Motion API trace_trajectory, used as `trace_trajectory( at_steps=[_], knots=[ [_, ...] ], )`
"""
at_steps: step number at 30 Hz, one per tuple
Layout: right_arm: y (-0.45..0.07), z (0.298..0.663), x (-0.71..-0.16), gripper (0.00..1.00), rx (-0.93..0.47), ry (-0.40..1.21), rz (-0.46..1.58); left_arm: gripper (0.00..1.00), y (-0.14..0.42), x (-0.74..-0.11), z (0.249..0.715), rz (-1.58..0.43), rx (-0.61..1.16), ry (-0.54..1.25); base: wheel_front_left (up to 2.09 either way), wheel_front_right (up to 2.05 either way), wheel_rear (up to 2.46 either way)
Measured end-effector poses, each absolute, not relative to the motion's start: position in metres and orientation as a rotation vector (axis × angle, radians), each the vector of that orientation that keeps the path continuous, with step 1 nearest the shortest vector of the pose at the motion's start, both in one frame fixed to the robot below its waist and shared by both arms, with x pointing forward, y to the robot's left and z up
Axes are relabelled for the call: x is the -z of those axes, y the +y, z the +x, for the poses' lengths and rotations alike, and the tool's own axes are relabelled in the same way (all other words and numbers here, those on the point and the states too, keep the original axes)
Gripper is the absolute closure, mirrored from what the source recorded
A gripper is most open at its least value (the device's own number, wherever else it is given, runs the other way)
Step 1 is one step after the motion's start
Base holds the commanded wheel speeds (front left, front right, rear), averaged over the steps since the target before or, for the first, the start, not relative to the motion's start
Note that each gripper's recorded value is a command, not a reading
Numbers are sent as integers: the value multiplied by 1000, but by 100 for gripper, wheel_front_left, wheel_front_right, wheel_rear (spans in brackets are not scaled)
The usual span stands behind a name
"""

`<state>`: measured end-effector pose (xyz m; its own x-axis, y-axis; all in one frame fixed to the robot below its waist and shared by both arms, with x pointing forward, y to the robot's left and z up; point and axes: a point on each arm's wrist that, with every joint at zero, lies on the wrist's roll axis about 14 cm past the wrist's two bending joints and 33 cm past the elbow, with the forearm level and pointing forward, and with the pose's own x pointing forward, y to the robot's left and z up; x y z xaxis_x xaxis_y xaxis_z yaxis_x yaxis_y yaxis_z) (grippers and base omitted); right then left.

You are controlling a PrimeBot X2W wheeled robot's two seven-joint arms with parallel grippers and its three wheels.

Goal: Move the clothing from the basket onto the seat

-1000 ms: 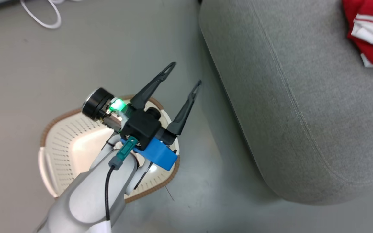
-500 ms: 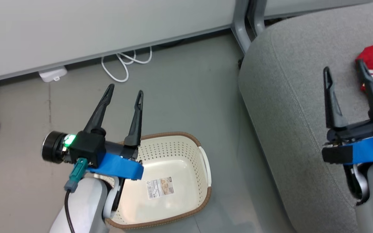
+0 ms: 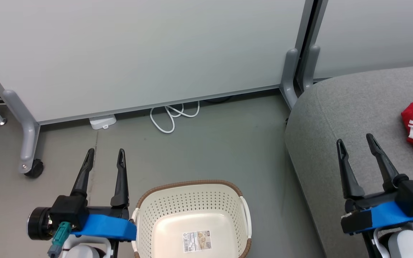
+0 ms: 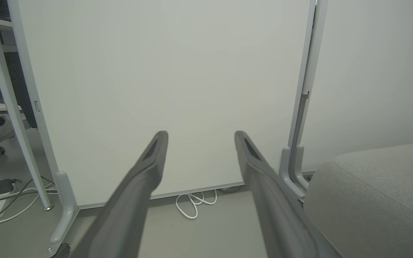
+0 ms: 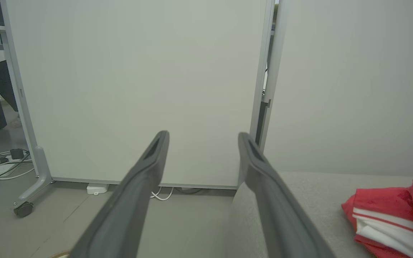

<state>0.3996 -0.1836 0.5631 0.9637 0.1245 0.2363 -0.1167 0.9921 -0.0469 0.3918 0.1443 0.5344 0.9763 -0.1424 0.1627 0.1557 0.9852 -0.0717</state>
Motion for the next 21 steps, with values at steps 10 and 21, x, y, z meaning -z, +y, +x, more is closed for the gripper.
trace_trajectory(
  at_steps=[10, 21],
  knots=[
    [-179, 379, -544, 0, -101, -192, 44, 0, 165, -524, 367, -88, 100, -132, 0, 0, 0],
    [-182, 365, -527, 0, -69, -147, 91, 0, 176, -511, 353, -87, 68, -98, 0, 0, 0]
  ],
)
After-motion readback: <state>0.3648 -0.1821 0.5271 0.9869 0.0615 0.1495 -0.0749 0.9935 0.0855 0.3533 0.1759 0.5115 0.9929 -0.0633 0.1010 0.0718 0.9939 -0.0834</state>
